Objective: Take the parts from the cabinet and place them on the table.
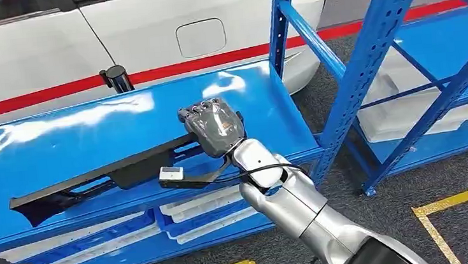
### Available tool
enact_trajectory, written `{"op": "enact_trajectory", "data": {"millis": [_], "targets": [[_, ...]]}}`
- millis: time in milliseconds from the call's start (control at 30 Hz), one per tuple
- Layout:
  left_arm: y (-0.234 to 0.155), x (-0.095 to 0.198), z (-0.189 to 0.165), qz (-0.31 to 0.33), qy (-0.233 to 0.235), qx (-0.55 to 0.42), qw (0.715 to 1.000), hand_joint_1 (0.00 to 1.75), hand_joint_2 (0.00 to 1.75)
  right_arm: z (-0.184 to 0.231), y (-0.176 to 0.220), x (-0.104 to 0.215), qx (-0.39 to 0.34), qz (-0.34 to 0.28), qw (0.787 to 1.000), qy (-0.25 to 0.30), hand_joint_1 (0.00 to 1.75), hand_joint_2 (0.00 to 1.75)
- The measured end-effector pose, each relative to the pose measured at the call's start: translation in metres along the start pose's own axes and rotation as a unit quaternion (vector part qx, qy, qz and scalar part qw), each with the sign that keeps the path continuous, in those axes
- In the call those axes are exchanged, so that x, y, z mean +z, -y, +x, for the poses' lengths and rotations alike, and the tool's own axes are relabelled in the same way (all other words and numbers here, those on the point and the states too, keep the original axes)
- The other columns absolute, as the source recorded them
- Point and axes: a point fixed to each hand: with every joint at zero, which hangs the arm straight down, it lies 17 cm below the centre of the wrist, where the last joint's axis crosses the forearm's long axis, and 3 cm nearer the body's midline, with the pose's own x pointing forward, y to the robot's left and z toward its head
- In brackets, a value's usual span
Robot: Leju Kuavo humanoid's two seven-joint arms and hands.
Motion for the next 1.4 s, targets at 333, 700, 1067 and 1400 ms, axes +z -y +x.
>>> {"op": "enact_trajectory", "data": {"millis": [333,700,1067,1400], "targets": [[-0.001,-0.003,0.005,0.003,0.002,0.004,1.0,0.0,1.75,0.008,-0.007,-0.002,-0.009,0.007,1.0,0.006,1.71,1.75],[0.0,-0.001,0.005,0.003,0.005,0.008,1.0,0.0,1.75,0.009,-0.019,0.003,-0.017,0.021,1.0,0.003,1.71,1.75],[-0.002,-0.001,0.003,0.003,0.007,0.006,1.0,0.0,1.75,0.016,-0.021,0.001,-0.024,0.021,0.999,0.002,1.71,1.75],[-0.004,-0.003,0.005,0.002,0.01,0.002,1.0,0.0,1.75,0.017,-0.024,0.003,-0.022,0.024,0.999,-0.001,1.71,1.75]]}}
